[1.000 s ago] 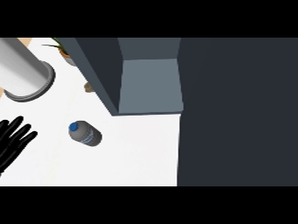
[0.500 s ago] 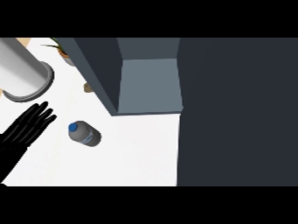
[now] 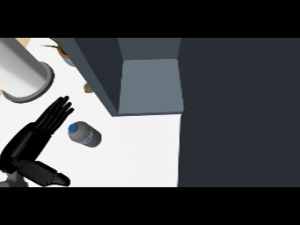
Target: Pick up the bottled water, place it into the cabinet and close the cabinet
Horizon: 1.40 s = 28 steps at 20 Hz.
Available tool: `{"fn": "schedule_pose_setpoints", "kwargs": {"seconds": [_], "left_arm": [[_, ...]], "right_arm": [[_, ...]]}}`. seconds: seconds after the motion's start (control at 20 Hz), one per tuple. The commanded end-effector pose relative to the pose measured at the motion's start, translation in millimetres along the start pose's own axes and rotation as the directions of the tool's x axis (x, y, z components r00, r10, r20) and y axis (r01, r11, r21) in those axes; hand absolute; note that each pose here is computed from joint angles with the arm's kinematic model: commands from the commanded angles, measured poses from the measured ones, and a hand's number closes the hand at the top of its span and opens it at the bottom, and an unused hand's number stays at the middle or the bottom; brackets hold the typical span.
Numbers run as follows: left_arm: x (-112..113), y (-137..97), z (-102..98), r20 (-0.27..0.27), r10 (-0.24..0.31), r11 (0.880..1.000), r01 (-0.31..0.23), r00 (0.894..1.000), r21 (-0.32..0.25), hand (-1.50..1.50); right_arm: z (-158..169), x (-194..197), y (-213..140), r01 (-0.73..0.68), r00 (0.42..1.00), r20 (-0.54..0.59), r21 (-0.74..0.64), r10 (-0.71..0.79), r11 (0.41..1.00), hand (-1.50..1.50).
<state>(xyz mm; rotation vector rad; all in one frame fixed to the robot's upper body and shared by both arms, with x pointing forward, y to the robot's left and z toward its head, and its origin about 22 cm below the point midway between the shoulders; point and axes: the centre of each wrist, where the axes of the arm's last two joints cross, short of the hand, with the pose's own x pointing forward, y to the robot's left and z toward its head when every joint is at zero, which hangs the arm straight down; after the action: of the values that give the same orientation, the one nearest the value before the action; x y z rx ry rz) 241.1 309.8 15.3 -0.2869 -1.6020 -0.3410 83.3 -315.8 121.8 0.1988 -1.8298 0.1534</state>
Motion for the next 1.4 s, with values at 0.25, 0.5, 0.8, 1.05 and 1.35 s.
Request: {"fn": "schedule_pose_setpoints", "kwargs": {"seconds": [0.25, 0.5, 0.8, 1.05, 1.35], "left_arm": [[-51, 11, -17, -0.077, 0.008, 1.0, -0.007, 0.997, 0.003, -1.5], [-80, -1, -24, -0.097, 0.03, 1.0, -0.03, 0.995, 0.001, -1.5], [-102, 13, -23, -0.094, 0.007, 0.999, -0.003, 0.996, 0.042, -1.5], [-124, 4, -24, -0.094, 0.095, 0.993, -0.088, 0.991, 0.074, -1.5], [-137, 4, -21, -0.077, 0.216, 0.975, -0.219, 0.973, -0.03, -1.5]], "right_arm": [[9, 37, 15, 0.074, 0.993, 0.088, 0.045, -0.078, 0.996, -1.5], [20, 37, 17, 0.078, 0.993, 0.088, 0.065, -0.084, 0.995, -1.5], [18, 41, 14, 0.09, 0.994, 0.061, 0.064, -0.094, 0.994, -1.5], [19, 43, 8, 0.092, 0.991, 0.087, 0.063, -0.098, 0.994, -1.5], [21, 48, 15, 0.066, 0.995, 0.07, 0.06, -0.07, 0.996, -1.5]]}}
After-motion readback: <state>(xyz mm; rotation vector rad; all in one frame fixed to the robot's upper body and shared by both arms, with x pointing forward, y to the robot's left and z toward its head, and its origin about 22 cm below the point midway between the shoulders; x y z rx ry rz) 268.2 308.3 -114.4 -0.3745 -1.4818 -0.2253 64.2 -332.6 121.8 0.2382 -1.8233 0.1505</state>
